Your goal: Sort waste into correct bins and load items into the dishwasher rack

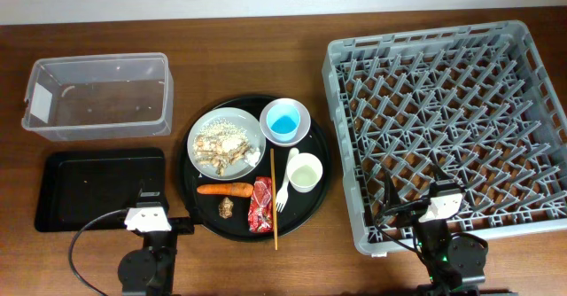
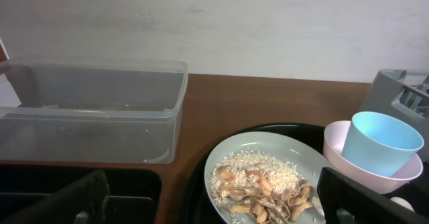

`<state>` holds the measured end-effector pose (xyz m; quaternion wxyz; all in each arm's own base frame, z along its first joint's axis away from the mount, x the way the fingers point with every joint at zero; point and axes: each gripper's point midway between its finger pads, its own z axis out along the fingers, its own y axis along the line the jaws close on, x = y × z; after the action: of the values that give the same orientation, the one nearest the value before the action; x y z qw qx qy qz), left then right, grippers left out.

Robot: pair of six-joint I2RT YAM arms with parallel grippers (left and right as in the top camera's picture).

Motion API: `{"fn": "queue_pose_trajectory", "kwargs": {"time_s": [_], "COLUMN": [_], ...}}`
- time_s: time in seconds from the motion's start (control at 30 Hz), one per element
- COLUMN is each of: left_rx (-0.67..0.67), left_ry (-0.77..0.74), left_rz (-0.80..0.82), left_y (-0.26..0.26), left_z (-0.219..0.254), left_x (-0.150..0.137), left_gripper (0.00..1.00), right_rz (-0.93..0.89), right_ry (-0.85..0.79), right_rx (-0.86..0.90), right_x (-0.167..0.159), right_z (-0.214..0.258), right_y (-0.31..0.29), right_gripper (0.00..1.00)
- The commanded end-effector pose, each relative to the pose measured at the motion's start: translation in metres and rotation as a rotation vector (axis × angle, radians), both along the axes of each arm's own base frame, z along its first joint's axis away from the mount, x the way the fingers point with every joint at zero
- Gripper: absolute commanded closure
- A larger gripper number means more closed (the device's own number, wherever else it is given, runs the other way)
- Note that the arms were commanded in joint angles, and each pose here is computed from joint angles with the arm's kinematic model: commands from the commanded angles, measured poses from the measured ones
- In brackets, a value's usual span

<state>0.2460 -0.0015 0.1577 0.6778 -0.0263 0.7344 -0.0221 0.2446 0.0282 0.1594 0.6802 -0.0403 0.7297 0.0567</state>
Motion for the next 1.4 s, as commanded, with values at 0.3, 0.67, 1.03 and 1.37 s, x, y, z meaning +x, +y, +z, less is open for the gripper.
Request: {"fn": "queue_pose_trajectory", "kwargs": {"time_s": [0.3, 0.67, 1.03, 1.37], "left_rx": [0.015, 0.015, 0.016, 0.016], "left_ry": [-0.002, -0.002, -0.003, 0.058], "left_rz": [-0.017, -0.017, -0.013, -0.015], "left_y": [-0.003, -0.003, -0.002, -0.002], "left_z": [-0.001, -0.001, -0.001, 0.006], "left_x": [0.000, 0.000, 0.000, -0.005], "left_gripper": [0.01, 0.01, 0.01, 0.01], "right_rz": [0.022, 0.022, 0.024, 0.023], "right_ry": [0.004, 0.004, -0.004, 0.016], "right_rx": [0.001, 0.001, 0.002, 0.012], "right_x": [-0.001, -0.001, -0.001, -0.005], "right_z": [-0.002, -0.002, 0.000, 0.012], "right_y": [0.004, 0.004, 0.004, 0.004], "right_gripper": [0.01, 0.01, 0.01, 0.01]}}
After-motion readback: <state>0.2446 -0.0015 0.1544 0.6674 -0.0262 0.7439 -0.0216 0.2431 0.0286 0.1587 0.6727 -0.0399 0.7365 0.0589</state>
